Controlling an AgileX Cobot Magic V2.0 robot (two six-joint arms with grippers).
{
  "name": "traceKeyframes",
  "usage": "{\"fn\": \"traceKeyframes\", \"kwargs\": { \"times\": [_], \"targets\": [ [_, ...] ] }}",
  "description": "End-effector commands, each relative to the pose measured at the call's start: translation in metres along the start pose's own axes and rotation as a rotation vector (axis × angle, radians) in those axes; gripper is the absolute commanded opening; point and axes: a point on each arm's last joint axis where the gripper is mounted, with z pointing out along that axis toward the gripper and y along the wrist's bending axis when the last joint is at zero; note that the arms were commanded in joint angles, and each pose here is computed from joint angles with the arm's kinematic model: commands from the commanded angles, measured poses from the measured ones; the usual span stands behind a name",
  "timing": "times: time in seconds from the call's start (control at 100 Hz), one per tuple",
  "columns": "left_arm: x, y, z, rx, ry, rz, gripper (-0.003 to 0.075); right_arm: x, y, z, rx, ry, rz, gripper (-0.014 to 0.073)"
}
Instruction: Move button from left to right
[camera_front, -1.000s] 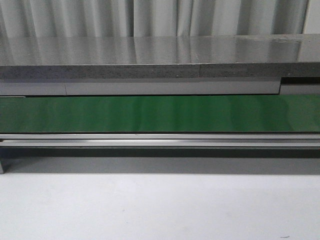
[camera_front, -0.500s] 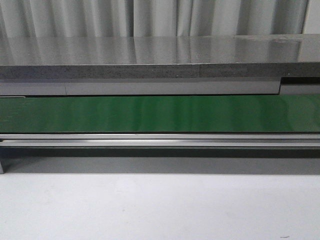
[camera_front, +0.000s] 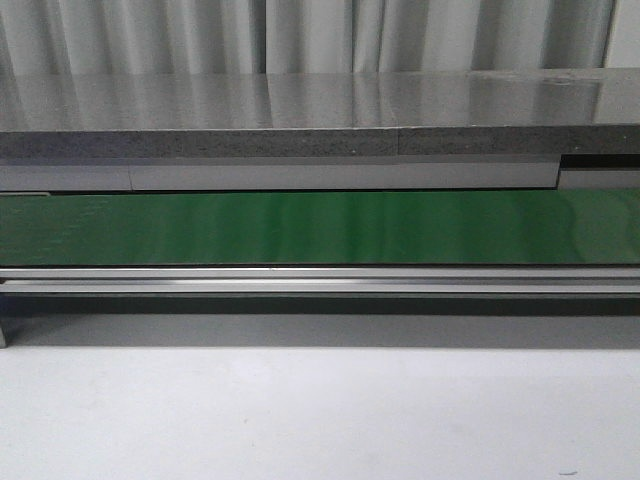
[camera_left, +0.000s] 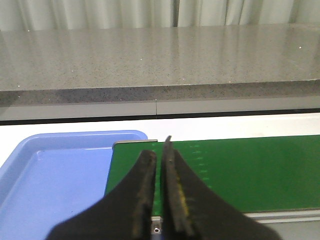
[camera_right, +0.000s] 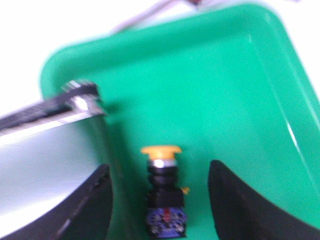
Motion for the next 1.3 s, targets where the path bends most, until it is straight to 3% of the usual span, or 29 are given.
{"fn": "traceKeyframes", "kwargs": {
  "times": [0.0, 0.2, 0.43, 0.93, 1.05, 1.29],
  "targets": [
    [-0.016, 0.001, -0.001, -0.008, -0.106, -0.01, 0.0005, -0.028, 0.013, -0.046, -0.03, -0.22, -0.028, 0.0405],
    [-0.016, 0.001, -0.001, -0.008, -0.106, -0.01, 0.0005, -0.025, 0.045, -0.107, -0.125, -0.411, -0.091, 0.0405],
    [-0.016, 0.001, -0.001, -0.008, -0.106, -0.01, 0.0005, 0.013, 0.066, -0.159, -0.248, -0.58, -0.146, 0.0405],
    [-0.016, 0.001, -0.001, -0.008, -0.106, -0.01, 0.0005, 0.123, 0.051, -0.204, -0.364, -0.77, -0.17, 0.0398],
    [-0.016, 0.001, -0.001, -0.008, -0.106, -0.01, 0.0005, 0.143, 0.044, -0.208, -0.368, -0.791, -0.167, 0.0318],
    [-0.016, 0.001, -0.001, -0.008, -0.106, -0.01, 0.0005, 0.165, 0.035, -0.216, -0.367, -0.812, -0.162, 0.0026]
  ]
}}
